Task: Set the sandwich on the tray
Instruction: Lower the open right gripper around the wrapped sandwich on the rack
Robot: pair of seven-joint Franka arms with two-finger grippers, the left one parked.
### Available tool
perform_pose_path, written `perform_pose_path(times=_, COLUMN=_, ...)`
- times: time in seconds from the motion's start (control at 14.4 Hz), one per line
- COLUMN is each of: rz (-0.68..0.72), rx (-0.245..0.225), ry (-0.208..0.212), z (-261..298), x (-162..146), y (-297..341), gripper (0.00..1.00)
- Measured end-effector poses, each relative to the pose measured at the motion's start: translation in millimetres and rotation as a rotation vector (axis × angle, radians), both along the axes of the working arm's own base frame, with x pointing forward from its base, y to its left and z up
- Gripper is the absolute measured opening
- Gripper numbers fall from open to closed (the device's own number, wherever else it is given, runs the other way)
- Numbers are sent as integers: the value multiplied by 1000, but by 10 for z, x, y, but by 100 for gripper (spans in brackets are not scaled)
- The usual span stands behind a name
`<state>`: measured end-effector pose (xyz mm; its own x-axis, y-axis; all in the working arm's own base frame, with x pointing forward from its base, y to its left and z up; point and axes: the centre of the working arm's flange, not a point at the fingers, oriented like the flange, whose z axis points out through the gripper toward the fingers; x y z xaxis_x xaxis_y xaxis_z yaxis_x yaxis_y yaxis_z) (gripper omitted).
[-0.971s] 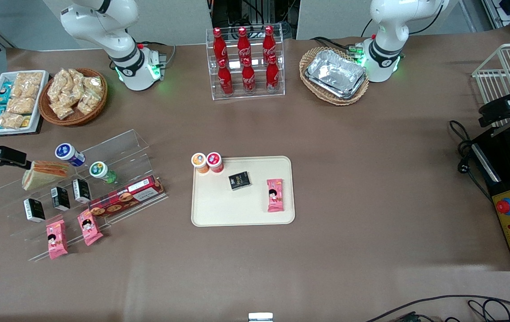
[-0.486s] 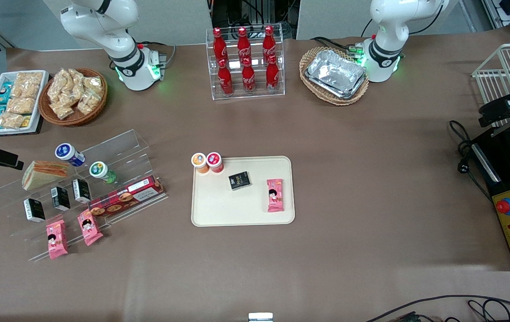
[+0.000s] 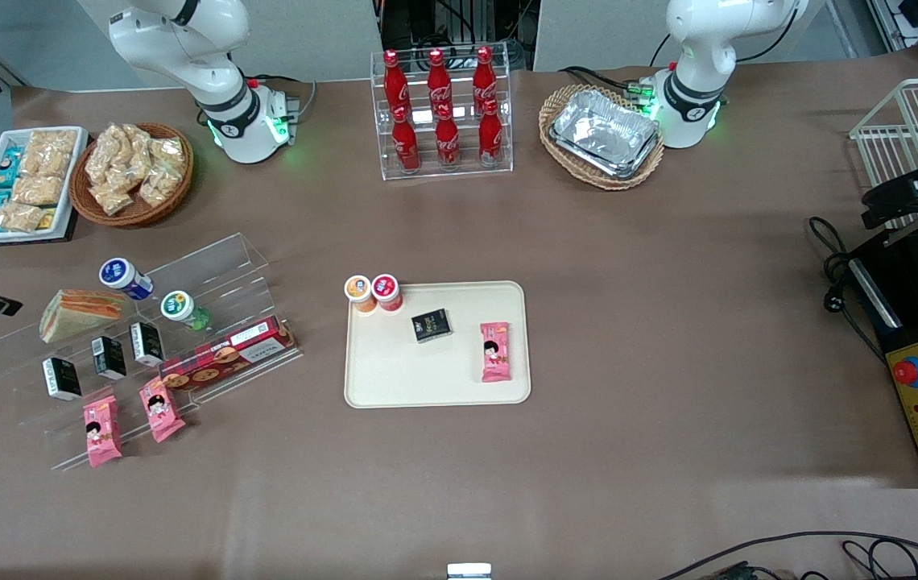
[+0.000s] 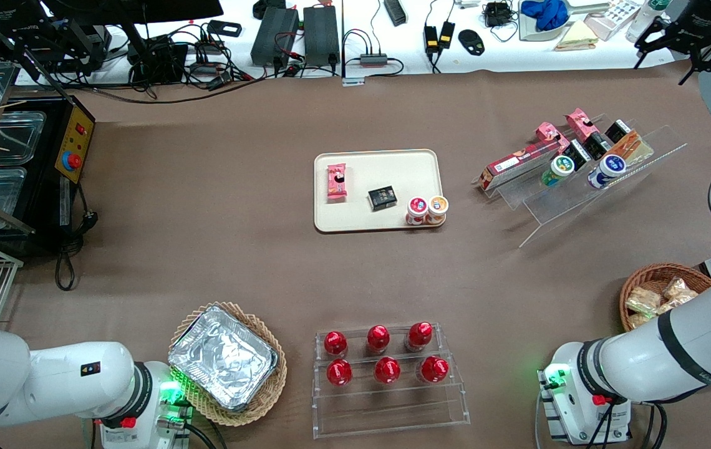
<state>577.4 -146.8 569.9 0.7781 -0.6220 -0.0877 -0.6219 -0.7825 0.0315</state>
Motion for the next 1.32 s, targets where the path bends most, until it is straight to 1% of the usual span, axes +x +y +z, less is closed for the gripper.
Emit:
perform_pose_path(times=0.21, rz=-74, rx=-4, ry=-1, z=4, x=-71, y=-257, gripper=100)
perform_pose_path(times=0.28, rz=-119, rx=-6, ry=3, z=-4, x=-86, y=-298, gripper=100)
perform_pose_path(times=0.42, rz=-220, rx=-11, ry=21, z=-76, x=-108, y=-333, gripper=100)
perform_pose_path(times=0.62, rz=-355, rx=-15, ry=60, z=-269, x=-155, y=-400, gripper=100)
perform_pose_path(times=0.69, rz=-402, rx=-9, ry=64, z=-351, x=-169, y=-434, gripper=100)
perform_pose_path(times=0.83, rz=-479, rx=16, ry=51, z=-553, x=-226, y=-587, gripper=100)
perform_pose_path(times=0.97, rz=-515, rx=30, ry=49, z=-783, x=-349, y=-736, gripper=100)
perform_pose_path(times=1.18, rz=-533, rx=39, ry=33, z=-1117, x=-480, y=-774, gripper=100)
perform_pose_path(times=1.32, rz=-536, rx=38, ry=16, z=-1241, x=-485, y=-757, gripper=100)
